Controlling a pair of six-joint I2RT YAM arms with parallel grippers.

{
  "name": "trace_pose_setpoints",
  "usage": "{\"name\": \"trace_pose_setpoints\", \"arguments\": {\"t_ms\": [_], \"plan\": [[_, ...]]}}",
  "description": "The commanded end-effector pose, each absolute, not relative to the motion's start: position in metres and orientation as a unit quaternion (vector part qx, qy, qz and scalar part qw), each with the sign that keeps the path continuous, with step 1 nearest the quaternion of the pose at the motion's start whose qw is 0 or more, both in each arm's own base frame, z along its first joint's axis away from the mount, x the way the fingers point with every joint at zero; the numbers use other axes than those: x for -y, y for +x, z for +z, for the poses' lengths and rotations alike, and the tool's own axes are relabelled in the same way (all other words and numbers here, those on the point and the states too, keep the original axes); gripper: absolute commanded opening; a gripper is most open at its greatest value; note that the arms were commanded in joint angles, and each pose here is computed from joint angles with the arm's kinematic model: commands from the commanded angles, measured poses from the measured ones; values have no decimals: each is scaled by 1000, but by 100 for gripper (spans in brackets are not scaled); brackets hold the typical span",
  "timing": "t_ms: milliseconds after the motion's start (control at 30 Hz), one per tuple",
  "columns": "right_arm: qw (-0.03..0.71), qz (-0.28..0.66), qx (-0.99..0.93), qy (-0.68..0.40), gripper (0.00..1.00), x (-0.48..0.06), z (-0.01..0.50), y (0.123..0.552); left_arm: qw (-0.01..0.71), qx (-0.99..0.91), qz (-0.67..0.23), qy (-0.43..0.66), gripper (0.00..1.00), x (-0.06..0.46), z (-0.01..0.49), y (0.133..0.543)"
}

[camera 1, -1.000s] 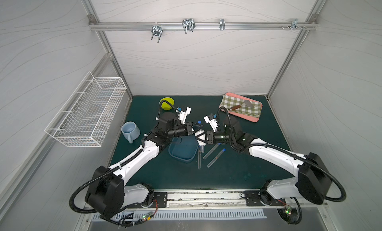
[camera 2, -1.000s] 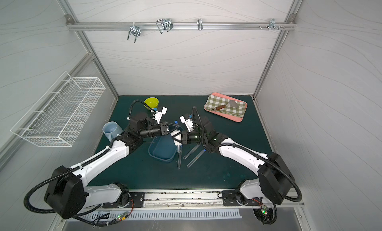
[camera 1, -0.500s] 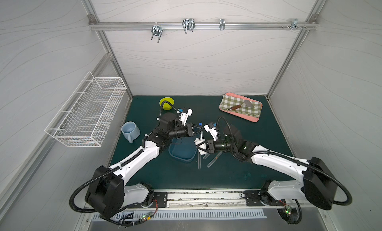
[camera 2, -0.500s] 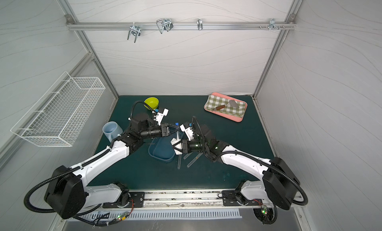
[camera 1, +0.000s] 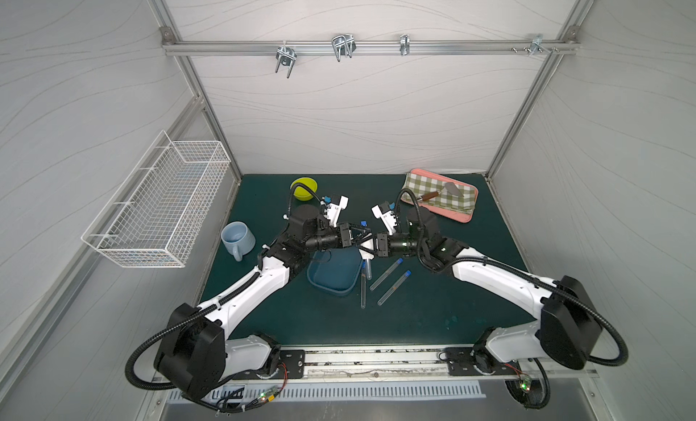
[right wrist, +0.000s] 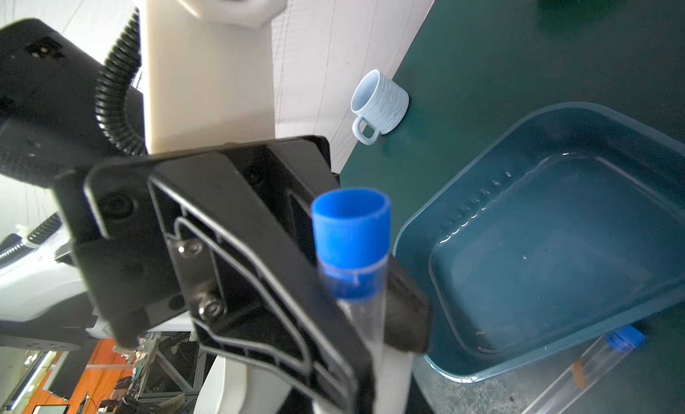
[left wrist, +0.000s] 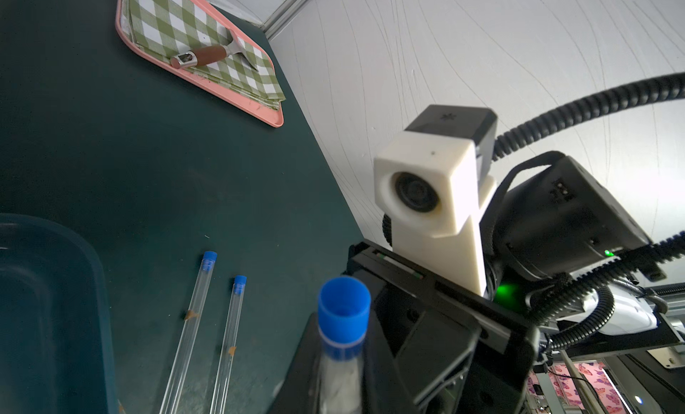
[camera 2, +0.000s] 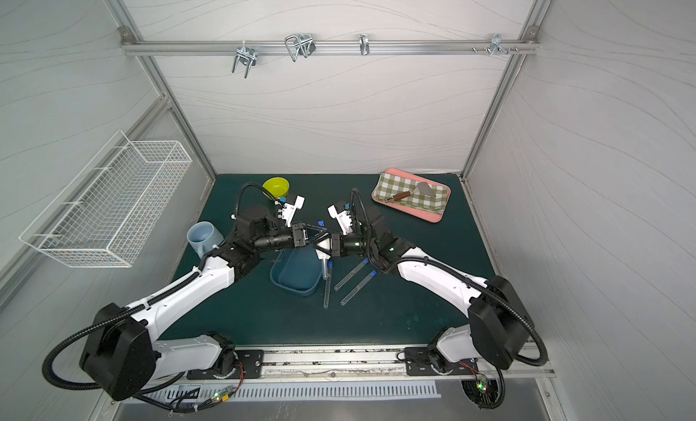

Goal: Wipe the exteriors of test tubes
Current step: Wipe the dirt from the test tube.

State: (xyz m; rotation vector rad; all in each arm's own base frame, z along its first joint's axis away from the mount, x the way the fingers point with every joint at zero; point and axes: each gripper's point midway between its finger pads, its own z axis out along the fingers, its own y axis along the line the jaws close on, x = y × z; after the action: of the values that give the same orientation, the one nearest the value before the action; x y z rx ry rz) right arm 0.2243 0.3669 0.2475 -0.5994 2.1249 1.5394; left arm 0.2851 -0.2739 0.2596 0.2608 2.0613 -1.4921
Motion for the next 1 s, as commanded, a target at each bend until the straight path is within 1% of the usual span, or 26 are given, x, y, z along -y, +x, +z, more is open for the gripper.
{"name": "trace_pose_setpoints", "arguments": {"t_ms": [0,267,367,500,767,867,967], "plan": [[227,573,-752,-233,20,-370,262,219,302,-765,-558,109,9,273,268,284],[188,569,-771,-216,20,-366,225,171,301,-766,-557,109,9,274,268,286],[185,565,-776,-211,20,-363,217,165,300,-767,-557,109,9,274,267,287],[203,555,-775,-223,21,-364,226,174,300,-766,-558,110,9,274,267,287],[238,566,-753,-237,20,-371,265,225,299,-767,-558,109,9,273,266,284],[237,572,-748,-239,20,-373,269,226,301,-766,-557,109,9,272,267,284],[225,574,-750,-238,20,-374,261,215,303,-766,-556,108,9,272,268,285]]}}
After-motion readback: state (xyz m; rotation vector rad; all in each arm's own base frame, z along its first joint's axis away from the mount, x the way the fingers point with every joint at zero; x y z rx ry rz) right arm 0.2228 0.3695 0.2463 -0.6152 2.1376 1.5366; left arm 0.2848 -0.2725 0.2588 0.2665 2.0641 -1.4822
